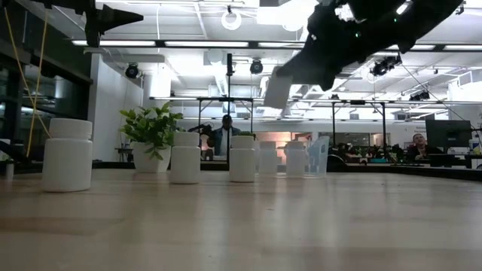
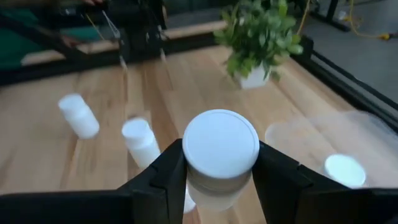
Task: Pick and place pill bottles into a basket
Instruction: Put the white pill bottle into the transparent container
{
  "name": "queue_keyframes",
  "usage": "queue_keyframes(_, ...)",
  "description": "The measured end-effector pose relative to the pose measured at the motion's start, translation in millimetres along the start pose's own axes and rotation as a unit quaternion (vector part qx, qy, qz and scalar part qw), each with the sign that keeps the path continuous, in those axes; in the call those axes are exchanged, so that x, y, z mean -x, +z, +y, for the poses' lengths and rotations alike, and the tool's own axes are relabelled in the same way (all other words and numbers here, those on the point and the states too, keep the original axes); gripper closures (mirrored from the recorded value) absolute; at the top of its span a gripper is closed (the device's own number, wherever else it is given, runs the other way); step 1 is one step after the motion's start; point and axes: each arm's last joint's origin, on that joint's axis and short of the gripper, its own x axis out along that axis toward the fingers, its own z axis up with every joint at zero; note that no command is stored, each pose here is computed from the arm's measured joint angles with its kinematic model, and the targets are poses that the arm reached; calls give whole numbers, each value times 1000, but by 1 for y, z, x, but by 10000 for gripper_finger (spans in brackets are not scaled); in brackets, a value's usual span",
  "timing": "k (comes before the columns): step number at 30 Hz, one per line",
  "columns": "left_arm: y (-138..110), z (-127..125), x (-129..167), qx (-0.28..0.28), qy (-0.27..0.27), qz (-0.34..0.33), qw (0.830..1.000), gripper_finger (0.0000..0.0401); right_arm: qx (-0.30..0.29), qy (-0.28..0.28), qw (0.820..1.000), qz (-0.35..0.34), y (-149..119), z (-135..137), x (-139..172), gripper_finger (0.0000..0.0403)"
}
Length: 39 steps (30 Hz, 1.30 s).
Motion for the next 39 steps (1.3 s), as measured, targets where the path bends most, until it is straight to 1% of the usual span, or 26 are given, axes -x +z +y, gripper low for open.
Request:
queue_keyframes(9, 0, 0, 0, 0, 0, 0, 1000, 142, -59, 52, 996, -45, 21, -15, 18, 261)
queue_keyframes(11, 0, 0, 0, 0, 0, 0, 1000, 142, -79, 71, 993, -60, 27, -19, 21, 262)
queue_keyframes(15, 0, 0, 0, 0, 0, 0, 1000, 142, -111, 131, 980, -102, 39, -26, 26, 262)
queue_keyframes(19, 0, 0, 0, 0, 0, 0, 1000, 142, -101, 205, 961, -158, 53, -29, 32, 262)
queue_keyframes(26, 0, 0, 0, 0, 0, 0, 1000, 141, -77, 280, 932, -218, 68, -35, 43, 262)
queue_keyframes(29, 0, 0, 0, 0, 0, 0, 1000, 141, -67, 309, 916, -248, 75, -35, 50, 262)
queue_keyframes(33, 0, 0, 0, 0, 0, 0, 1000, 142, -53, 349, 887, -297, 85, -33, 61, 262)
queue_keyframes(37, 0, 0, 0, 0, 0, 0, 1000, 142, -37, 380, 852, -358, 94, -30, 75, 262)
queue_keyframes(39, 0, 0, 0, 0, 0, 0, 1000, 142, -29, 390, 837, -382, 97, -29, 81, 262)
